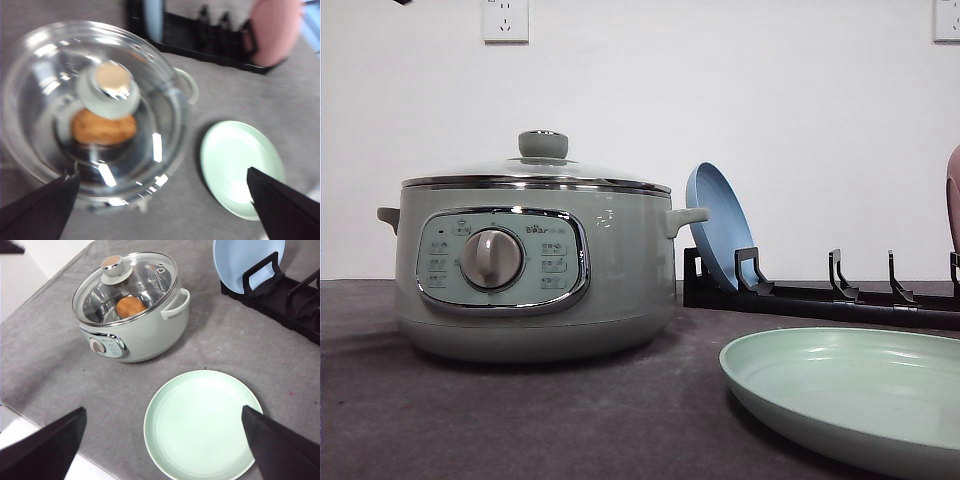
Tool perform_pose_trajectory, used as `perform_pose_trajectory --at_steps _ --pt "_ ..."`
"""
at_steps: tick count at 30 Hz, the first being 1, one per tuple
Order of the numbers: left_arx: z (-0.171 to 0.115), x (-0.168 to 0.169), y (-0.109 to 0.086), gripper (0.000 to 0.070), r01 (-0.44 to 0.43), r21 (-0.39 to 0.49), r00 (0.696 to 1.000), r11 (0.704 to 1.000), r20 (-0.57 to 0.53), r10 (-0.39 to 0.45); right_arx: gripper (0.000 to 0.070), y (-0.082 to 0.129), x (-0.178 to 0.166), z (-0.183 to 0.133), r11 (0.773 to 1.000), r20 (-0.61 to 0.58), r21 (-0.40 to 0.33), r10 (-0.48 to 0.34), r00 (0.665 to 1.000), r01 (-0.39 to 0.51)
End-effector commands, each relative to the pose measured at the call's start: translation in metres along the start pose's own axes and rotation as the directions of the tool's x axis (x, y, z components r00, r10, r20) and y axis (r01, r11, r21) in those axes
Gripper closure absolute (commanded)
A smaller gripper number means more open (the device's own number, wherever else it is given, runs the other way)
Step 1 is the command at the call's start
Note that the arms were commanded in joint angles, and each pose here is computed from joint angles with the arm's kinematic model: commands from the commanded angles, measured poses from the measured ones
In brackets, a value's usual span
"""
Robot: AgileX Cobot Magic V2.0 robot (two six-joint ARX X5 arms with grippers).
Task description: Transfer potato from steamer to green plate
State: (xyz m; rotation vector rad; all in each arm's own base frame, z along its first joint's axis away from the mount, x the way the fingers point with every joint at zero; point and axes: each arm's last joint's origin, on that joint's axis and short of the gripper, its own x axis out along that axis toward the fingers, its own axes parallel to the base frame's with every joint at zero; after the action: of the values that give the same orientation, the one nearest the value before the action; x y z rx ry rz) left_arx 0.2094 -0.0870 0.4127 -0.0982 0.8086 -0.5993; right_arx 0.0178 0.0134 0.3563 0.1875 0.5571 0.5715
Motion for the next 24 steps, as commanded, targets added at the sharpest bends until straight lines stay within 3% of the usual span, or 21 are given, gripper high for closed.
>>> perform_pose_trajectory --at_steps 1,10,18,24 --pt "0.017 0.010 -0.001 0.0000 -0.034 0.032 0.999 0.999 -0.019 0.034 0.0071 0.001 0.000 0.003 1.000 0.012 -0.011 0.009 1.000 -0.009" --pt "0.055 0.073 0.002 0.0000 -0.169 0.130 0.976 0.977 -0.119 0.184 0.0071 0.001 0.000 0.003 1.000 0.022 -0.014 -0.011 1.000 0.011" --pt "0.060 0.125 0.002 0.0000 -0.185 0.221 0.962 0.958 -0.159 0.223 0.0071 0.000 -0.001 0.003 0.999 0.035 -0.017 -0.040 0.999 0.040" --pt "0.056 0.148 0.005 0.0000 -0.194 0.234 0.947 0.953 -0.207 0.244 0.0071 0.000 -0.001 0.003 0.999 0.035 -0.016 -0.039 0.999 0.040"
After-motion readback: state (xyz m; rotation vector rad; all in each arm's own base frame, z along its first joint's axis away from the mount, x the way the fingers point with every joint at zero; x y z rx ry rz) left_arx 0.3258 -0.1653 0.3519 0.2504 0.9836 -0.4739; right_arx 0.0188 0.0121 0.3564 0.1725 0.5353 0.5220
